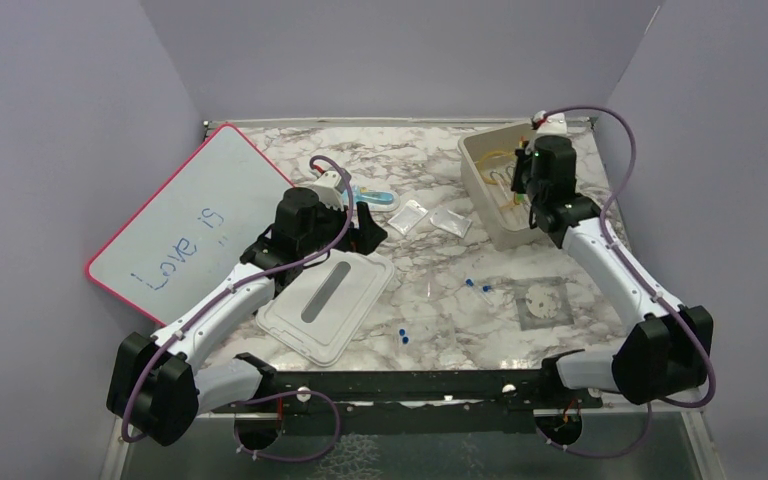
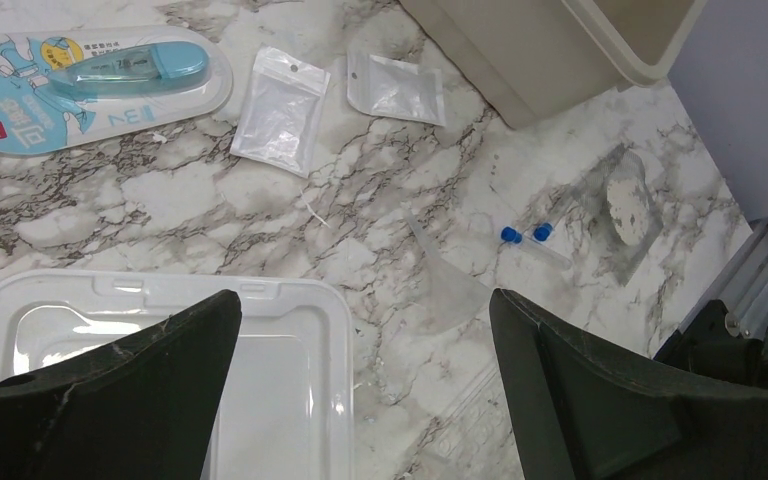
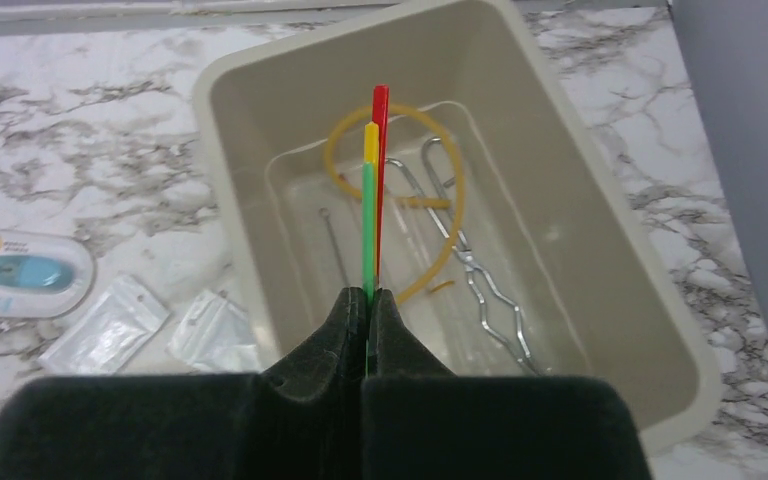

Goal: Organize the chemistry lab equipment

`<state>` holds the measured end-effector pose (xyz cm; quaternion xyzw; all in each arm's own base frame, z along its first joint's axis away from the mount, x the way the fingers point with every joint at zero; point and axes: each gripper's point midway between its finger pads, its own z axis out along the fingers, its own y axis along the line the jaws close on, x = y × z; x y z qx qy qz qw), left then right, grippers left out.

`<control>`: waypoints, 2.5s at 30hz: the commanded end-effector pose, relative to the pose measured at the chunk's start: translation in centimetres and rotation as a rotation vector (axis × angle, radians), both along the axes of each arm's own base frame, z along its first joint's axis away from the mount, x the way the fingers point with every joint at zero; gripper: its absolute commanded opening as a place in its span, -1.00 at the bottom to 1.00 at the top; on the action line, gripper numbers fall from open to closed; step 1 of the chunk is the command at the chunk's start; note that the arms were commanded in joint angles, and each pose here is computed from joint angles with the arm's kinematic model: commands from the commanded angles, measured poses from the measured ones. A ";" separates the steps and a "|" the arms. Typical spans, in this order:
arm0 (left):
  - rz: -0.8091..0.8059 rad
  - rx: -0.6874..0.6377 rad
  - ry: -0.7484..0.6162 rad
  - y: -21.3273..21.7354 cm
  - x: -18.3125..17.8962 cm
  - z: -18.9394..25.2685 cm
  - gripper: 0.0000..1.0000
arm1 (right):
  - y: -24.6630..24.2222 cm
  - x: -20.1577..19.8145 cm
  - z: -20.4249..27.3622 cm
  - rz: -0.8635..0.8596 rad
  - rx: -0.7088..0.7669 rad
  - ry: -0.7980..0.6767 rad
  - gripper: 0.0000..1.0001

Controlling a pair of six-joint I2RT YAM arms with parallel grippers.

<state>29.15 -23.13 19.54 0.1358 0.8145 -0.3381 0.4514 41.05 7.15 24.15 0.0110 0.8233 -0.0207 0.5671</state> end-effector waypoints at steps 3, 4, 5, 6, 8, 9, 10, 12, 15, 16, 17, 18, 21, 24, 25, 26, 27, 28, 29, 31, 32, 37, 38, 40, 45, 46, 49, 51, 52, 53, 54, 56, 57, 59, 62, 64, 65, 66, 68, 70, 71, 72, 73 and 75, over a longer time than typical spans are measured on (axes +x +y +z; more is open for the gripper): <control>-0.017 -0.038 -0.051 -0.4 0.2 1.8 0.95 | -3.1 2.5 -1.8 0.071 0.011 0.043 -0.99; -0.015 -0.038 -0.052 -0.4 0.2 1.8 0.94 | -3.3 2.9 -2.6 0.077 0.014 0.062 -0.99; -0.014 -0.038 -0.052 -0.4 0.2 1.8 0.94 | -3.5 3.3 -3.3 0.077 0.015 0.077 -0.99; -0.014 -0.038 -0.052 -0.4 0.2 1.8 0.94 | -3.7 3.7 -4.0 0.081 0.015 0.092 -0.98; -0.013 -0.036 -0.049 -0.4 0.2 1.7 0.94 | -3.8 4.4 -5.5 0.102 0.022 0.128 -0.94; -0.012 -0.035 -0.048 -0.3 0.2 1.6 0.94 | -3.8 4.7 -6.4 0.103 0.024 0.152 -0.94; -0.012 -0.033 -0.048 -0.3 0.2 1.6 0.94 | -3.5 5.0 -7.1 0.139 0.016 0.174 -0.93; -0.010 -0.032 -0.050 -0.3 0.3 1.6 0.94 | -3.0 5.5 -8.7 0.177 0.011 0.220 -0.92; -0.009 -0.027 -0.048 -0.3 0.3 1.5 0.94 | -2.3 5.8 -10.7 0.222 0.019 0.280 -0.91; -0.008 -0.026 -0.047 -0.3 0.4 1.5 0.94 | -2.2 5.8 -11.2 0.231 0.021 0.293 -0.88; -0.008 -0.025 -0.046 -0.3 0.4 1.4 0.95 | -2.0 5.8 -11.7 0.244 0.024 0.306 -0.87; -0.008 -0.025 -0.046 -0.3 0.4 1.4 0.94 | -1.8 5.8 -12.0 0.258 0.023 0.314 -0.83; -0.010 -0.022 -0.042 -0.3 0.4 1.3 0.94 | -1.5 5.6 -12.2 0.277 0.027 0.329 -0.61; -0.016 -0.022 -0.034 -0.5 0.4 1.1 0.95 | -1.6 5.6 -11.3 0.263 0.036 0.317 -0.36; -0.017 -0.021 -0.032 -0.5 0.4 1.0 0.94 | -1.7 5.5 -10.8 0.253 0.039 0.311 -0.32; -0.018 -0.021 -0.031 -0.5 0.4 1.0 0.94 | -1.7 5.5 -10.1 0.247 0.046 0.302 -0.29; -0.018 -0.020 -0.030 -0.5 0.4 0.9 0.95 | -1.6 5.3 -9.4 0.244 0.056 0.292 -0.28; -0.018 -0.021 -0.029 -0.5 0.4 0.9 0.95 | -1.4 5.1 -8.7 0.242 0.067 0.284 -0.27; -0.018 -0.020 -0.024 -0.5 0.4 0.8 0.94 | -1.3 4.9 -7.9 0.238 0.081 0.274 -0.26; -0.022 -0.022 -0.019 -0.6 0.4 0.7 0.94 | -0.9 4.1 -6.3 0.230 0.131 0.257 -0.25; -0.024 -0.026 -0.014 -0.7 0.4 0.7 0.95 | -0.6 3.7 -5.6 0.229 0.153 0.249 -0.25; -0.029 -0.032 0.014 -1.0 0.4 0.2 0.94 | 1.2 0.6 -2.7 0.240 0.195 0.228 -0.24; -0.031 -0.033 0.018 -1.0 0.3 0.2 0.94 | 1.7 0.0 -2.4 0.242 0.198 0.232 -0.24; -0.035 -0.036 0.025 -1.2 0.3 0.1 0.94 | 3.1 -1.4 -1.9 0.262 0.212 0.243 -0.24; -0.043 -0.038 0.028 -1.4 0.3 0.2 0.95 | 7.1 -5.1 -2.5 0.335 0.170 0.299 -0.23; -0.043 -0.039 0.025 -1.4 0.3 0.4 0.94 | 7.6 -5.8 -2.9 0.333 0.153 0.314 -0.23; -0.041 -0.042 0.015 -1.3 0.2 0.7 0.94 | 8.8 -7.9 -4.6 0.344 0.129 0.371 -0.23; -0.040 -0.047 -0.001 -1.4 0.0 1.3 0.95 | 9.1 -9.2 -6.3 0.330 0.117 0.423 -0.23; -0.037 -0.049 -0.011 -1.4 0.0 1.7 0.94 | 9.4 -9.9 -7.0 0.329 0.116 0.448 -0.23; -0.033 -0.051 -0.020 -1.3 0.0 2.0 0.94 | 9.6 -10.7 -8.0 0.320 0.110 0.478 -0.24; -0.030 -0.056 -0.034 -1.3 -0.1 2.5 0.94 | 9.7 -11.3 -8.8 0.305 0.114 0.503 -0.24; -0.017 -0.065 -0.067 -1.1 -0.2 3.7 0.94 | 10.0 -12.7 -10.5 0.280 0.123 0.548 -0.24; -0.011 -0.069 -0.086 -1.0 -0.3 4.3 0.94 | 9.8 -13.2 -11.3 0.255 0.128 0.568 -0.24; -0.001 -0.076 -0.123 -0.7 -0.4 5.4 0.94 | 9.1 -14.2 -13.0 0.202 0.124 0.604 -0.24; 0.015 -0.084 -0.163 -0.2 -0.7 6.6 0.94 | 7.8 -15.1 -15.0 0.127 0.097 0.647 -0.25; 0.019 -0.093 -0.176 0.0 -0.9 7.1 0.94 | 7.0 -15.5 -16.0 0.092 0.068 0.665 -0.26; 0.020 -0.098 -0.179 0.0 -1.0 7.2 0.94 | 6.8 -15.6 -16.4 0.084 0.056 0.672 -0.30; 0.017 -0.102 -0.179 -0.1 -1.1 7.3 0.94 | 6.6 -15.7 -16.9 0.083 0.044 0.683 -0.34; 0.013 -0.106 -0.177 -0.2 -1.1 7.2 0.94 | 6.5 -15.9 -17.8 0.084 0.025 0.709 -0.36; 0.007 -0.109 -0.173 -0.3 -1.2 7.1 0.94 | 6.7 -16.0 -18.6 0.095 0.010 0.734 -0.36; 0.004 -0.109 -0.170 -0.4 -1.2 7.0 0.94 | 6.6 -16.0 -19.0 0.094 0.002 0.745 -0.36; 0.002 -0.110 -0.168 -0.4 -1.2 7.0 0.94 | 6.7 -16.0 -19.3 0.100 -0.004 0.753 -0.35; -0.002 -0.111 -0.167 -0.5 -1.2 6.9 0.94 | 6.8 -16.0 -19.7 0.114 -0.007 0.760 -0.34; -0.007 -0.113 -0.165 -0.5 -1.3 6.8 0.94 | 7.1 -15.9 -20.2 0.131 -0.010 0.771 -0.32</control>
